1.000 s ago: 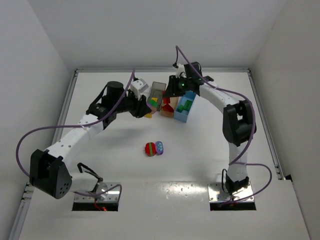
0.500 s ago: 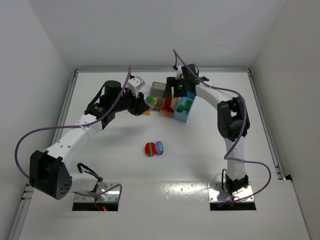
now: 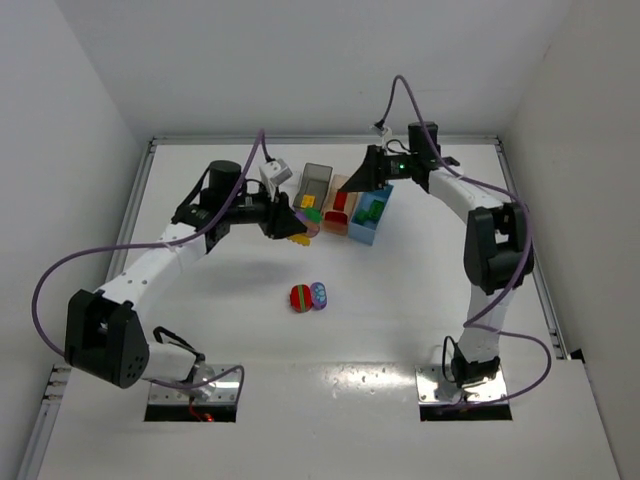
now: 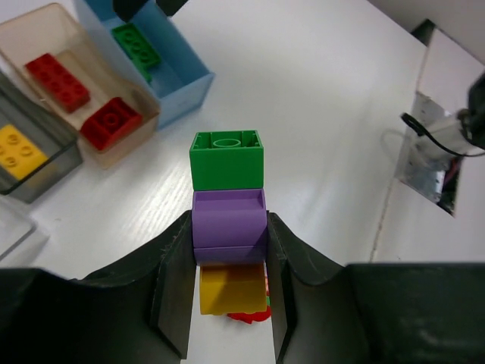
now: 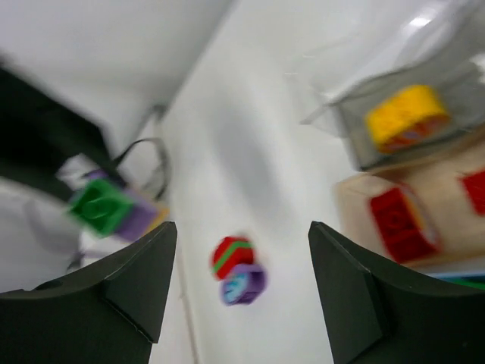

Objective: Sort the legos into containers by color

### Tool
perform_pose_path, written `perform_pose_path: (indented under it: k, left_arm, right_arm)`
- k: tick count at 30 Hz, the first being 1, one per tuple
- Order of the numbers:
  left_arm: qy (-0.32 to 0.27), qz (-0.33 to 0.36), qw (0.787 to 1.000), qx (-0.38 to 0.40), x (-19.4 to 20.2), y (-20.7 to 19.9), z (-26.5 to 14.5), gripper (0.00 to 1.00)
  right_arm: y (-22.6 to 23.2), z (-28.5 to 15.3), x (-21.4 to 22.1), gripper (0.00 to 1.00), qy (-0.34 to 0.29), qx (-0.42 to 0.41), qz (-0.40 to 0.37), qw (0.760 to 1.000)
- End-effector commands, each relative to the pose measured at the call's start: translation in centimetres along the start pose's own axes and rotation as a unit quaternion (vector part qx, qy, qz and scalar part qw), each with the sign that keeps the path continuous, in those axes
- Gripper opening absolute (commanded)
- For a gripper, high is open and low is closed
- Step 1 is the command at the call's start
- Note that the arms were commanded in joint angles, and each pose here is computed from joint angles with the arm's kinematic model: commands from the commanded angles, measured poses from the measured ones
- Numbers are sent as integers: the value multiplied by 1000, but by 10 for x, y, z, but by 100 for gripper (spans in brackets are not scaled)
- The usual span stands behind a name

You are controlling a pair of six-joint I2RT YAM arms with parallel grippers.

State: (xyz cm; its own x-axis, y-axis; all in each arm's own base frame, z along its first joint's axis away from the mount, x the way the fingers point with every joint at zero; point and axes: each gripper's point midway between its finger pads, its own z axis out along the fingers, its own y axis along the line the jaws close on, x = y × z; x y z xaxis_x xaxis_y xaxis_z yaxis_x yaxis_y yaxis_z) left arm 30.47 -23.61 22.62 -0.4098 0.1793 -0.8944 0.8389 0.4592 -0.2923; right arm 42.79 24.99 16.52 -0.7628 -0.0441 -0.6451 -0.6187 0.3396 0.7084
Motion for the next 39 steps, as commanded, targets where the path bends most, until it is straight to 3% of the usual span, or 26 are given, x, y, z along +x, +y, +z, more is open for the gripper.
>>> perform_pose_path:
  k: [1,7,17,23,24,25,28,31,32,34,35,39]
  left_arm:
    - [-15,11,997,81,-7,-26,-1,0]
    - [-13,3,990,138,-12,-44,2,0]
    - [-12,1,987,159,-15,-50,4,0]
    - [-7,-2,987,163,-14,-50,8,0]
    - [-7,-2,986,167,-14,-51,8,0]
    - [-7,-2,986,167,-14,-51,8,0]
    - [-6,0,985,171,-13,-55,9,0]
    - [-6,0,985,171,-13,-55,9,0]
    - [-6,0,985,171,-13,-55,9,0]
    - [-6,0,985,171,-13,-55,9,0]
    - [-7,4,985,171,-13,-54,9,0]
    - [0,-4,986,167,-5,-52,11,0]
  right_arm:
    - [102,-24,0,71,31,-216,-79,973]
    - [137,-14,33,74,57,-262,-123,955]
    - [174,-8,51,74,64,-282,-171,942]
    - [167,-1,61,74,65,-253,-189,947]
    - [165,-3,69,74,80,-242,-164,953]
    - [164,2,67,74,75,-231,-211,947]
    - [153,4,77,73,94,-200,-227,949]
    - [151,8,79,59,100,-196,-228,948]
    - [151,8,79,48,100,-196,-228,948]
    - [150,9,75,39,97,-192,-232,949]
    - [151,9,74,29,96,-191,-226,950]
    - [147,7,67,6,83,-192,-210,955]
